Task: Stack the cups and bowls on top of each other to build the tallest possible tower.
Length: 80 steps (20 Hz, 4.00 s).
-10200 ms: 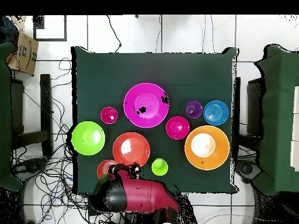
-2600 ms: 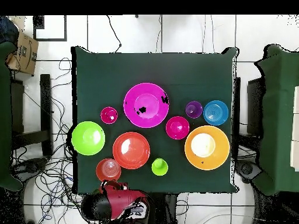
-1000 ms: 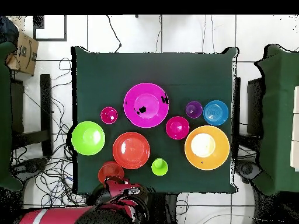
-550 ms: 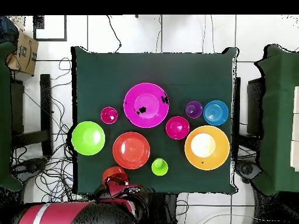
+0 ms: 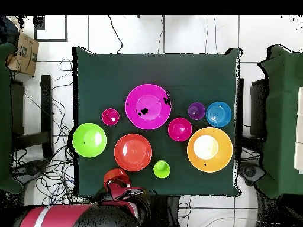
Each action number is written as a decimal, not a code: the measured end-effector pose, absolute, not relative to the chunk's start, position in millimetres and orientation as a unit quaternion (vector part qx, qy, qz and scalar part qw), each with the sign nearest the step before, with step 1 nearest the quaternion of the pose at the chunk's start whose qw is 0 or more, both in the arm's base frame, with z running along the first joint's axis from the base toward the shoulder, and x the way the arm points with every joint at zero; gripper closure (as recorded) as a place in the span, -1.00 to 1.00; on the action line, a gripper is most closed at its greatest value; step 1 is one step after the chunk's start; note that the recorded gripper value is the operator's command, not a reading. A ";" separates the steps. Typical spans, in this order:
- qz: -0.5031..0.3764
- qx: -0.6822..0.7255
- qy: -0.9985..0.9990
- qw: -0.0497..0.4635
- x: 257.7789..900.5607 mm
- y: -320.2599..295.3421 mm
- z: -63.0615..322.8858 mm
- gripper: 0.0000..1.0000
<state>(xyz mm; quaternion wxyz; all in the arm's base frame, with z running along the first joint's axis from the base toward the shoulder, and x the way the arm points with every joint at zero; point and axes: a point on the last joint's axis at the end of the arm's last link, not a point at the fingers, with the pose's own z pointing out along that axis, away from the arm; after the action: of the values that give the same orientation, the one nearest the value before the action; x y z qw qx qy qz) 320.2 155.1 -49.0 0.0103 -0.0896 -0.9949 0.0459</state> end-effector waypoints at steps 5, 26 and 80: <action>0.041 -0.099 -0.994 0.013 320.8 154.0 -49.3 -1.00; -0.025 -0.096 -0.995 -0.020 323.4 151.7 -53.1 -1.00; -0.006 -0.107 -0.991 -0.082 395.0 181.9 3.3 1.00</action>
<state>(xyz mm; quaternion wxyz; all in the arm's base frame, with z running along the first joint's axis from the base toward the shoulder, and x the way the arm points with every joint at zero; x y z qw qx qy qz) 395.0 181.9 3.3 -0.0825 -0.1074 -0.9908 -0.0063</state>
